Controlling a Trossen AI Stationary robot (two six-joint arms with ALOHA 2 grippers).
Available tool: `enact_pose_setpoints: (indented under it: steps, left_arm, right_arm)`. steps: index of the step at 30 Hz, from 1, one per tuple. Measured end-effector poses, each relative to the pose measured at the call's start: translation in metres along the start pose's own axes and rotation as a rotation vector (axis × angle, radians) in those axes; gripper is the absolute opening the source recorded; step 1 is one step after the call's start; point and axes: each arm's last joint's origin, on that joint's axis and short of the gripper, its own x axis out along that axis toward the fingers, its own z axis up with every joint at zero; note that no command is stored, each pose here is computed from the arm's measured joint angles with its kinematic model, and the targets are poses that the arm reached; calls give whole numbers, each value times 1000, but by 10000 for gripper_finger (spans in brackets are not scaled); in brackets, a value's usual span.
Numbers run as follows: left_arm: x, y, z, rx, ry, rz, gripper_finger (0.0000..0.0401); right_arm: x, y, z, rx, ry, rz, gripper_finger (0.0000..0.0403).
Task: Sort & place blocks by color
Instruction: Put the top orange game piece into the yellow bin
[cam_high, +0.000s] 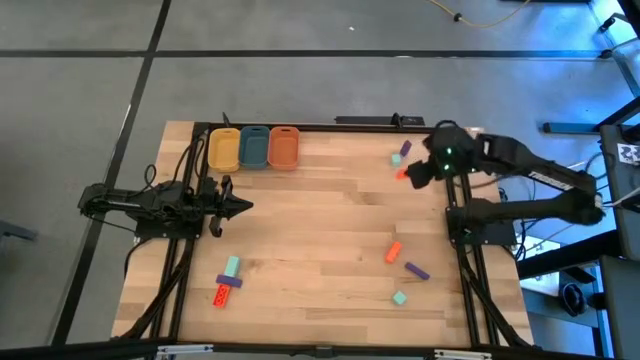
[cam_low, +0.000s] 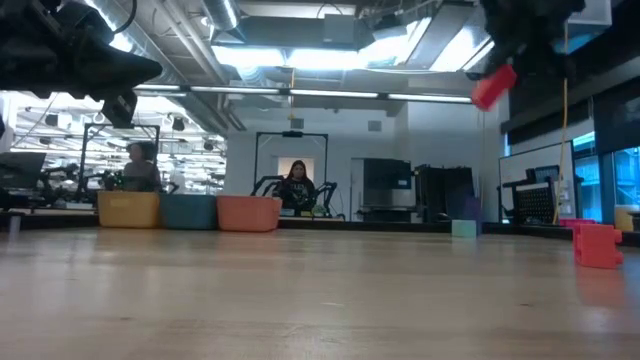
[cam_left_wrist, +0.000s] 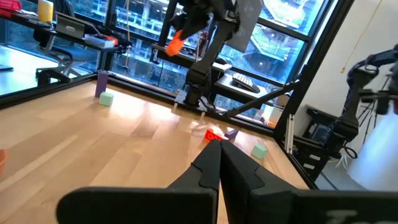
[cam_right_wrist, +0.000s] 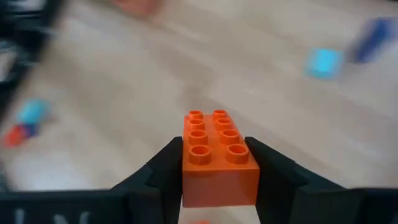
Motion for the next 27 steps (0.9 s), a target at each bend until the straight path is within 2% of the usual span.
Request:
enact_pose_setpoints:
  steps: [4,10,14,18,21,27]
  left_arm:
    - [0,0,0,0,0,0,0]
    - [0,0,0,0,-4,-1,0]
    - [0,-2,7,-36,-74,-26,0]
    - [-3,-7,21,-124,-213,-85,0]
    - [-5,-9,28,-144,-290,-117,0]
    - [-6,-9,32,-151,-337,-101,0]
  right_arm:
    - [15,38,-8,-81,-39,130,144]
    - [48,98,-13,-248,-171,364,144]
    - [62,126,-13,-334,-280,499,144]
    - [64,136,-13,-408,-352,554,144]
    - [64,137,-13,-449,-361,558,144]
    - [62,138,-14,-497,-344,605,144]
